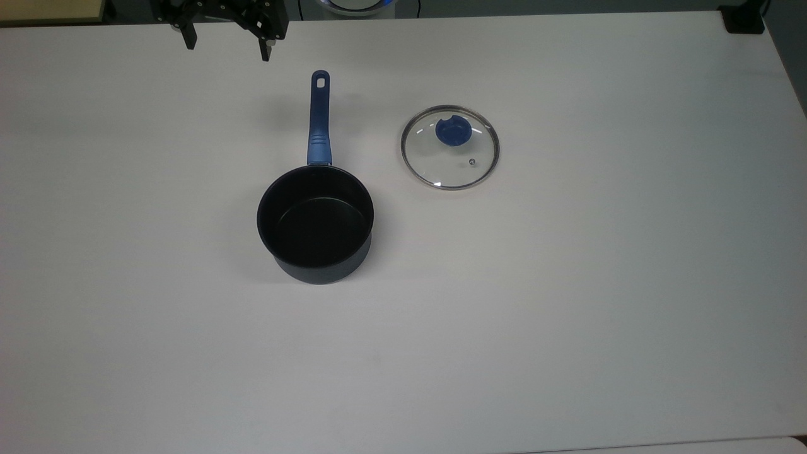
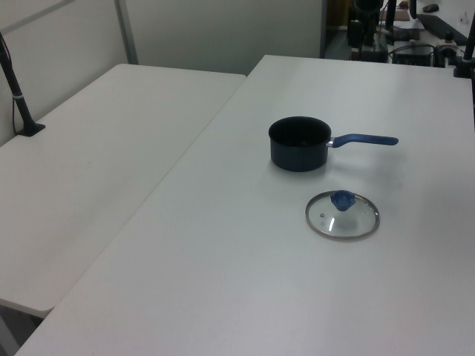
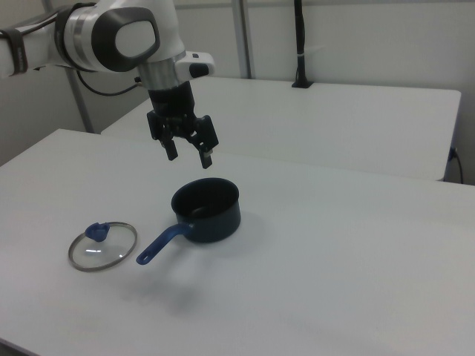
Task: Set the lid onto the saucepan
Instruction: 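Move the gripper over the glass lid's blue knob, then lower the gripper and grasp the blue knob of the glass lid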
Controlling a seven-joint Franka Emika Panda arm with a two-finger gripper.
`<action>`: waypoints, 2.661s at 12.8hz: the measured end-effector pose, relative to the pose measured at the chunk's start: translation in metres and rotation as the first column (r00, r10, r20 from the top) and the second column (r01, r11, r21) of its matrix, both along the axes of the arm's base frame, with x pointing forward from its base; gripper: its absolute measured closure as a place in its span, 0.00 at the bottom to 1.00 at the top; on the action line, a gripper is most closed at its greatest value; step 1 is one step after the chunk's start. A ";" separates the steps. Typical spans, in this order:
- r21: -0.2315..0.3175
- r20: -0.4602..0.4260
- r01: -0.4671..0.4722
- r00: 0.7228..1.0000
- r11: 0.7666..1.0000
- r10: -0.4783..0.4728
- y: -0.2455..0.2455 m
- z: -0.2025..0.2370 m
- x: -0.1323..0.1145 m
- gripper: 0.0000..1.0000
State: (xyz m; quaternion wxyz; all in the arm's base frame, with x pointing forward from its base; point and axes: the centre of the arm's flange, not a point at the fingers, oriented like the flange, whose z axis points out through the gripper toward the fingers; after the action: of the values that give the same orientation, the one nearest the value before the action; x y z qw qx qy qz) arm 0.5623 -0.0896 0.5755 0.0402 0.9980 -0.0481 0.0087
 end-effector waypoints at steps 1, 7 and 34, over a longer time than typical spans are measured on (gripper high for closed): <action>0.000 0.000 -0.003 1.000 1.000 0.003 0.000 0.000 0.000 0.00; 0.020 -0.013 -0.067 0.998 0.998 0.067 0.033 -0.007 0.004 0.00; 0.048 -0.193 -0.329 0.923 0.943 0.332 0.313 -0.240 -0.023 0.00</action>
State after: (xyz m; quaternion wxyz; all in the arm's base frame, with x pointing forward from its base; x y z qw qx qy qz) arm 0.5392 0.2235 0.3356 0.0354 0.9879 0.1252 -0.0844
